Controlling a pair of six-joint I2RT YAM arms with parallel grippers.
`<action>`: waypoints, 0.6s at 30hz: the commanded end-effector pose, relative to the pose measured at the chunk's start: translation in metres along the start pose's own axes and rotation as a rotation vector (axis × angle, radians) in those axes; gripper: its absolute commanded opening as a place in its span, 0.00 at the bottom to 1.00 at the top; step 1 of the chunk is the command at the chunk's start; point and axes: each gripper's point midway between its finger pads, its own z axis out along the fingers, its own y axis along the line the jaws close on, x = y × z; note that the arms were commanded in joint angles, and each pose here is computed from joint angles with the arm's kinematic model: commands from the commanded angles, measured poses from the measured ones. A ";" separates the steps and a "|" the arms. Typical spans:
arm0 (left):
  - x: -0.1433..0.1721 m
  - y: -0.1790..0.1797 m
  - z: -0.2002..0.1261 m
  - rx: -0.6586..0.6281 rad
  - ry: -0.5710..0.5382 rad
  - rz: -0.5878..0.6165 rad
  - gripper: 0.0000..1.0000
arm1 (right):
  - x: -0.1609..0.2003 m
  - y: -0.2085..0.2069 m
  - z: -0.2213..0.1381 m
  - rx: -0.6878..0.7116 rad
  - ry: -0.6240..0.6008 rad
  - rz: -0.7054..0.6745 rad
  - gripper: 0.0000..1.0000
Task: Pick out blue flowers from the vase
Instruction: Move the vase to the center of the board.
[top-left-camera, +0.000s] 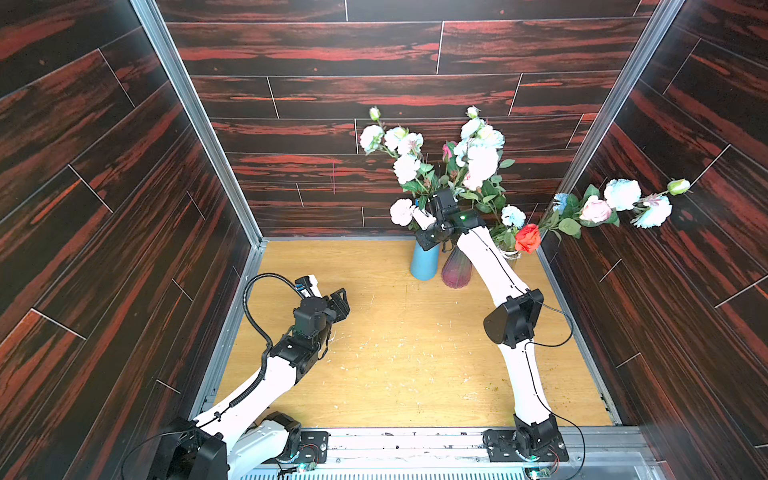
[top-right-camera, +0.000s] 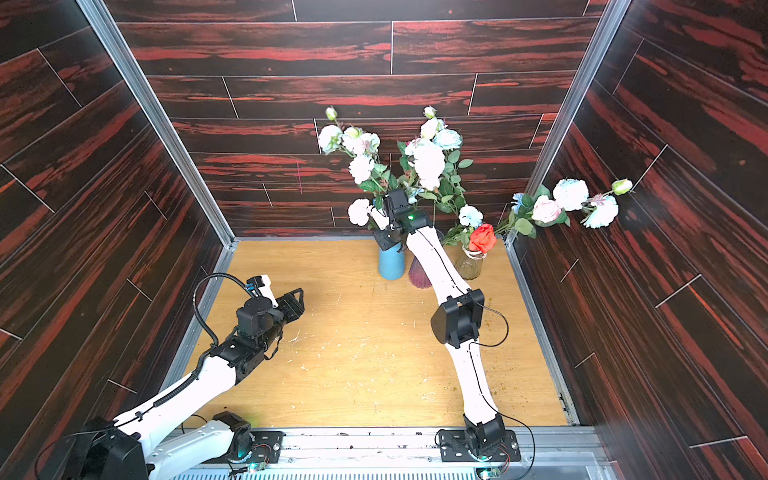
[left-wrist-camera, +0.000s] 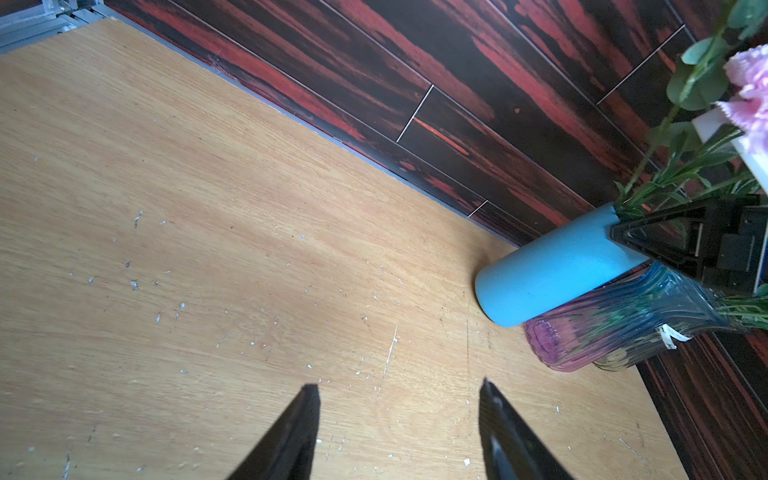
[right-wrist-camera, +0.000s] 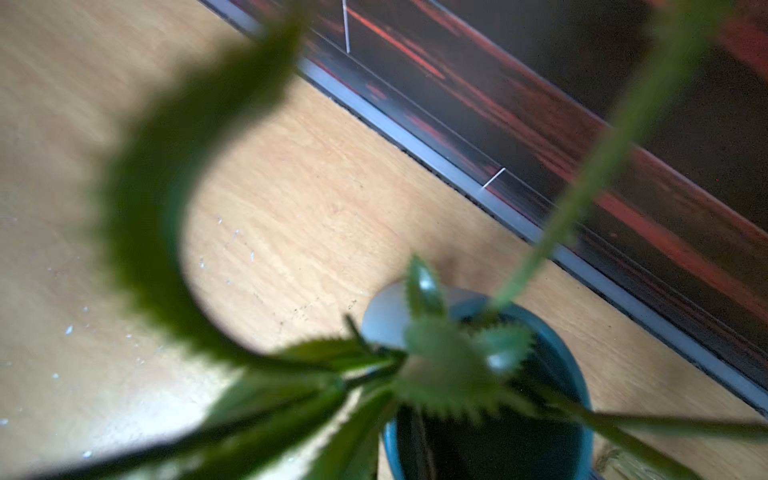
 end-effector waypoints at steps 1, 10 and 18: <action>-0.013 -0.007 -0.001 0.011 -0.027 0.009 0.63 | 0.020 0.025 -0.003 -0.093 0.084 0.016 0.12; -0.013 -0.006 -0.002 0.008 -0.031 0.007 0.62 | 0.002 0.057 -0.035 -0.168 0.030 0.002 0.04; -0.013 -0.006 -0.004 0.010 -0.037 0.004 0.62 | -0.010 0.067 -0.061 -0.183 -0.012 0.004 0.00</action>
